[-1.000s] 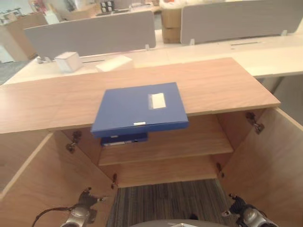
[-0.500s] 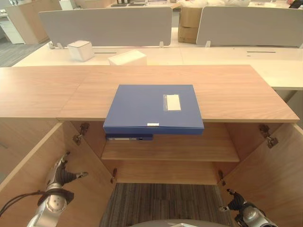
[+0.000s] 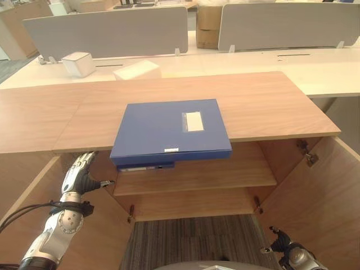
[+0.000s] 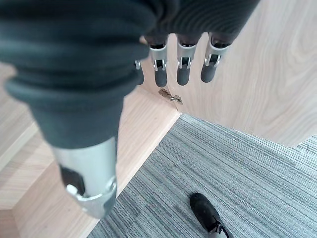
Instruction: Put the empty folder in the office cabinet
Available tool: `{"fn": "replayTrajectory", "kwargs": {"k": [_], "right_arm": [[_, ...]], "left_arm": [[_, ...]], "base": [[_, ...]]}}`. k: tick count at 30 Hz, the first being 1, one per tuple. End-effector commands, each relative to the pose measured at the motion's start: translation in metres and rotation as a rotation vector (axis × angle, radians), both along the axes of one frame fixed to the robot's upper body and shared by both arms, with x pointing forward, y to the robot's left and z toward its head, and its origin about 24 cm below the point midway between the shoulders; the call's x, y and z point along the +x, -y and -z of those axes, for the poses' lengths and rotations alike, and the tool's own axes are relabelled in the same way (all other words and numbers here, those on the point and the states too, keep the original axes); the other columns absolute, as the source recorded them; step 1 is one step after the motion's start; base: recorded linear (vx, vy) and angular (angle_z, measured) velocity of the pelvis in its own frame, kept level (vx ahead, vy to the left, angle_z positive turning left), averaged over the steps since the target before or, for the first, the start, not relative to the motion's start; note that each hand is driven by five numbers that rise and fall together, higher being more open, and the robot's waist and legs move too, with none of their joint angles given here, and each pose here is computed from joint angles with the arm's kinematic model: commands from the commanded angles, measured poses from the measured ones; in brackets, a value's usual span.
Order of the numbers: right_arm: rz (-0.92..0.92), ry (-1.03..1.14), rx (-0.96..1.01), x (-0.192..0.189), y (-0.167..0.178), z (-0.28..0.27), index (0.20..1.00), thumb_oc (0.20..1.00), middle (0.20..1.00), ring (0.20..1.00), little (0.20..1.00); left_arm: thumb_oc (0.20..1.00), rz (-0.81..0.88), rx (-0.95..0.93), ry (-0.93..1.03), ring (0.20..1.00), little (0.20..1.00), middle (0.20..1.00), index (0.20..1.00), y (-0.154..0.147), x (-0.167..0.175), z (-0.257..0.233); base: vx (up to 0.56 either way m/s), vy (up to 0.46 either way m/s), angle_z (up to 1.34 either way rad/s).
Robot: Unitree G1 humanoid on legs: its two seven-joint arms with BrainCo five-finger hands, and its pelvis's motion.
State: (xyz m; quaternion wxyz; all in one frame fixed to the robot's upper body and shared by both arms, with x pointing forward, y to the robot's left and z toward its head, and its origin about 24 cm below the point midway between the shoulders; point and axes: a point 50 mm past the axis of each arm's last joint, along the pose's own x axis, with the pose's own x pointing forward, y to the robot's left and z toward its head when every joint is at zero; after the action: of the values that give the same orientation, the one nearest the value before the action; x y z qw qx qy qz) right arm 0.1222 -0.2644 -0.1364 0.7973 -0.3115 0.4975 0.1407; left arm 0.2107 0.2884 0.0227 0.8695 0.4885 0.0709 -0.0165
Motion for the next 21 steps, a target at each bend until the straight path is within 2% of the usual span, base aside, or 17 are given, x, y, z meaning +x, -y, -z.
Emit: {"fn": "replayTrajectory", "kwargs": {"k": [1, 8, 15, 21], "right_arm": [[-0.026, 0.039, 0.005, 0.014, -0.009, -0.001, 1.000, 1.000, 1.000, 1.000, 1.000], [-0.015, 0.033, 0.008, 0.011, -0.010, 0.000, 1.000, 1.000, 1.000, 1.000, 1.000], [-0.011, 0.023, 0.004, 0.007, -0.003, -0.002, 1.000, 1.000, 1.000, 1.000, 1.000], [-0.040, -0.011, 0.012, 0.003, -0.005, 0.000, 1.000, 1.000, 1.000, 1.000, 1.000]], "left_arm": [[1.000, 0.075, 0.170, 0.129, 1.000, 1.000, 1.000, 1.000, -0.010, 0.010, -0.040], [1.000, 0.086, 0.242, 0.182, 1.000, 1.000, 1.000, 1.000, -0.012, 0.000, -0.055], [1.000, 0.151, 0.321, 0.211, 1.000, 1.000, 1.000, 1.000, -0.017, -0.016, -0.098], [1.000, 0.098, 0.420, 0.336, 1.000, 1.000, 1.000, 1.000, -0.029, -0.030, -0.140]], "base": [[0.00, 0.000, 0.00], [0.00, 0.000, 0.00], [-0.03, 0.010, 0.01], [-0.04, 0.014, 0.01]]}}
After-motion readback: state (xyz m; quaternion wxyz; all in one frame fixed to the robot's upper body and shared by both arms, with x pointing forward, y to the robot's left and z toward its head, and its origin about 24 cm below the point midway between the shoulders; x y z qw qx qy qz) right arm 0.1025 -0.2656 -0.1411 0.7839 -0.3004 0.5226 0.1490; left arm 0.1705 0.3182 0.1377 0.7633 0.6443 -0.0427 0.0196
